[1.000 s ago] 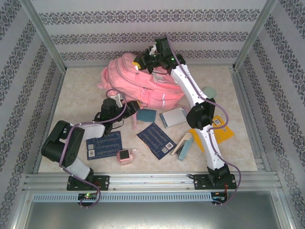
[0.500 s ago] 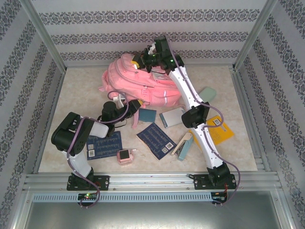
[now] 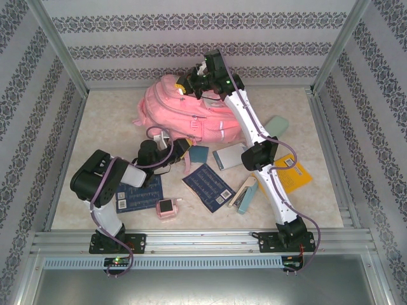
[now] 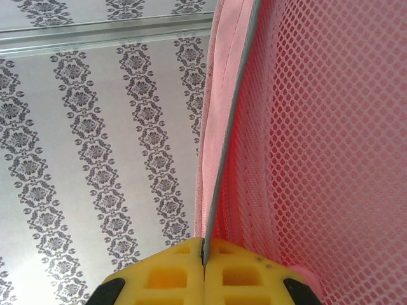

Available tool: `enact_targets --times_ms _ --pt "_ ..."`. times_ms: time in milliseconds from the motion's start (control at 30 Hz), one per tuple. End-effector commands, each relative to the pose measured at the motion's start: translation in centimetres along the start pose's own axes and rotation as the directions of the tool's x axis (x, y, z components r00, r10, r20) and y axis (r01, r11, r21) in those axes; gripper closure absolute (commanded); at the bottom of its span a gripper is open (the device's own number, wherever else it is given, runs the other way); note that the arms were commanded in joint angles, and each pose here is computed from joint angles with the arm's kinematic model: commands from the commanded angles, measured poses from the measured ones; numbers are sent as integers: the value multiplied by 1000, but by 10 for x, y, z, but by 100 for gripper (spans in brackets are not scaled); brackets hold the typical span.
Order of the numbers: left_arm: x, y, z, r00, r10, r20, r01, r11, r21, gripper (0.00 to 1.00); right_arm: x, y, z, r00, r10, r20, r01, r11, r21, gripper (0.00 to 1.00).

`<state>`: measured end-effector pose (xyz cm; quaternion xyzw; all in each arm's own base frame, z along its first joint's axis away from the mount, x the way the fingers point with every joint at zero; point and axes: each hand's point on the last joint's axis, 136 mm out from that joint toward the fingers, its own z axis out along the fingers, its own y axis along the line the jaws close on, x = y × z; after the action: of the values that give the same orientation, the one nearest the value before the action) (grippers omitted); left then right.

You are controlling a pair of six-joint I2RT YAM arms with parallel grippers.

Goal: Pack the student bag

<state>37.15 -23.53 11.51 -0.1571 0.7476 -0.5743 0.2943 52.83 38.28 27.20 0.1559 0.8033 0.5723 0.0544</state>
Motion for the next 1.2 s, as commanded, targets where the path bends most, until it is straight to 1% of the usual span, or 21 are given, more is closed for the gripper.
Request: enact_targets --times_ms 0,167,300,367,433,500,533,567,667,733,767,800,833,900,933,1000,1033,1100,1133,1167 --pt "5 -12 10 1000 1 -12 0 999 53 48 17 49 -21 995 -95 -5 93 989 -113 100" --pt "4 -14 12 1000 0 4 0 999 55 49 16 49 -21 995 -97 -3 96 989 -110 100" --pt "1 -18 8 1000 9 28 -10 999 45 54 14 47 -22 996 -92 9 92 991 -100 100" --pt "-1 -13 1 998 34 47 -33 999 -15 55 14 46 -24 996 -88 20 90 992 -89 100" --pt "-2 -9 -7 995 89 45 -84 991 -108 53 12 46 -26 996 -82 37 85 993 -76 100" --pt "-2 -5 -17 985 170 21 -161 960 -229 51 11 48 -29 996 -79 49 83 994 -73 100" --pt "-5 -9 -23 977 210 19 -198 943 -268 50 11 49 -30 996 -78 50 81 994 -75 100" --pt "-6 -7 -30 969 246 0 -232 915 -329 50 11 50 -32 996 -78 51 82 994 -78 100" --pt "-12 -8 -46 949 312 -48 -301 847 -437 51 12 52 -34 995 -79 53 83 993 -78 100" --pt "-10 -9 -52 923 367 -115 -374 786 -492 51 12 53 -36 995 -83 56 87 993 -76 100" --pt "-8 -8 -55 900 406 -161 -425 732 -532 51 13 54 -37 995 -87 56 91 993 -76 100" --pt "-8 -10 -58 862 457 -221 -494 656 -571 51 13 53 -37 995 -87 55 91 993 -76 100" --pt "-6 -14 -58 818 504 -279 -560 587 -584 50 13 54 -37 994 -90 55 94 993 -78 100" --pt "-4 -20 -59 708 576 -409 -682 407 -607 44 11 53 -37 995 -87 56 91 993 -77 100" --pt "-2 -22 -58 659 593 -463 -727 344 -594 42 12 52 -37 995 -85 54 89 993 -75 100" --pt "0 -27 -54 554 621 -555 -808 239 -539 40 11 51 -37 995 -84 50 87 993 -76 100" --pt "1 -29 -53 502 638 -584 -838 191 -511 39 11 52 -37 995 -86 47 90 993 -78 100" --pt "3 -34 -50 361 682 -636 -896 63 -440 36 11 51 -38 995 -87 42 90 993 -78 100" --pt "5 -37 -47 271 703 -657 -921 -10 -390 34 11 51 -39 995 -89 40 92 993 -79 100" --pt "10 -39 -43 173 717 -676 -936 -95 -340 32 12 51 -39 995 -88 37 91 993 -79 100"
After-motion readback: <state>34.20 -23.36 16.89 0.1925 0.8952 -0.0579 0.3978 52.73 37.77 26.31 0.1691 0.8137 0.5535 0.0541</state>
